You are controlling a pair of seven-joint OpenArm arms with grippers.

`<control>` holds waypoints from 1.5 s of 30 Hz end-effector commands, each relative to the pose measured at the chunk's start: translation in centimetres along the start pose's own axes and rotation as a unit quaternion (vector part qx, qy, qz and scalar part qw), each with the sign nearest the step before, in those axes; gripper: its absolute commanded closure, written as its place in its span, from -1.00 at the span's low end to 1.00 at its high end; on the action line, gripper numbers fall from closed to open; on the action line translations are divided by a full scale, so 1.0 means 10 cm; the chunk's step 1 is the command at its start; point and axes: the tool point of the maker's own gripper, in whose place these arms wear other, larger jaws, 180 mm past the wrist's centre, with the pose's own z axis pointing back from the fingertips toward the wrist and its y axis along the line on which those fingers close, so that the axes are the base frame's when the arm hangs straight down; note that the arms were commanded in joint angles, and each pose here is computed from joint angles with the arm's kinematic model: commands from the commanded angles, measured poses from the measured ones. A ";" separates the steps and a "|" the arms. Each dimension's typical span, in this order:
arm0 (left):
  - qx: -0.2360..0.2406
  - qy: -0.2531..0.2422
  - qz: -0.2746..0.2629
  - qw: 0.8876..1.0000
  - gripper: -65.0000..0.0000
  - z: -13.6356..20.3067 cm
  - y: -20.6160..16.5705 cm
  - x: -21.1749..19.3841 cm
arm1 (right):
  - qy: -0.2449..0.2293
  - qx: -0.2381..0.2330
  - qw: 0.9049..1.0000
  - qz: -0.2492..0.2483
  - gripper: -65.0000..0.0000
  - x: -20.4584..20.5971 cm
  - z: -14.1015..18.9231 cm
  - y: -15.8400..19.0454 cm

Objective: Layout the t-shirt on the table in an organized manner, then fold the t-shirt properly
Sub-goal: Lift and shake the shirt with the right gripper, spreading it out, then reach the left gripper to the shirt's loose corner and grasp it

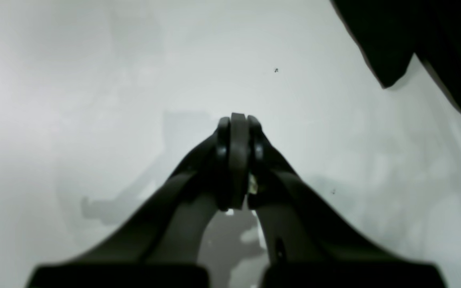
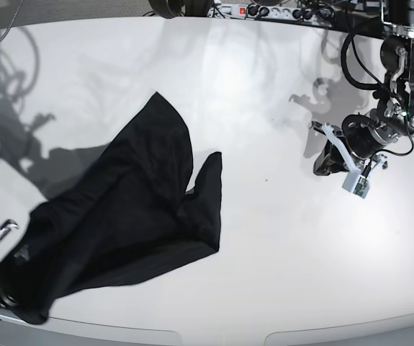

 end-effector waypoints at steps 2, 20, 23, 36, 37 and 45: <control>0.003 -0.030 -0.007 1.000 1.00 0.03 0.06 0.20 | 0.001 0.013 1.000 -0.006 1.00 -0.09 0.12 0.02; -0.072 -0.086 0.020 0.993 0.59 0.01 -0.23 0.48 | 0.225 0.030 0.968 -0.107 1.00 -1.80 0.37 0.83; -0.063 -0.090 0.047 0.993 -0.06 -0.08 -0.27 0.53 | 0.236 0.071 0.964 -0.100 1.00 -1.93 0.42 1.09; -0.093 -0.064 0.054 0.992 -0.19 -0.94 -0.94 0.68 | 0.253 0.110 0.955 -0.114 1.00 -2.10 0.54 1.43; -0.099 -0.059 0.058 0.992 -0.19 -1.02 -0.95 0.69 | 0.249 0.112 0.955 -0.112 1.00 -2.09 0.53 1.43; -0.122 -0.043 0.099 0.987 -0.19 -1.48 -0.93 0.67 | 0.241 0.111 0.958 -0.112 1.00 -2.07 0.51 1.43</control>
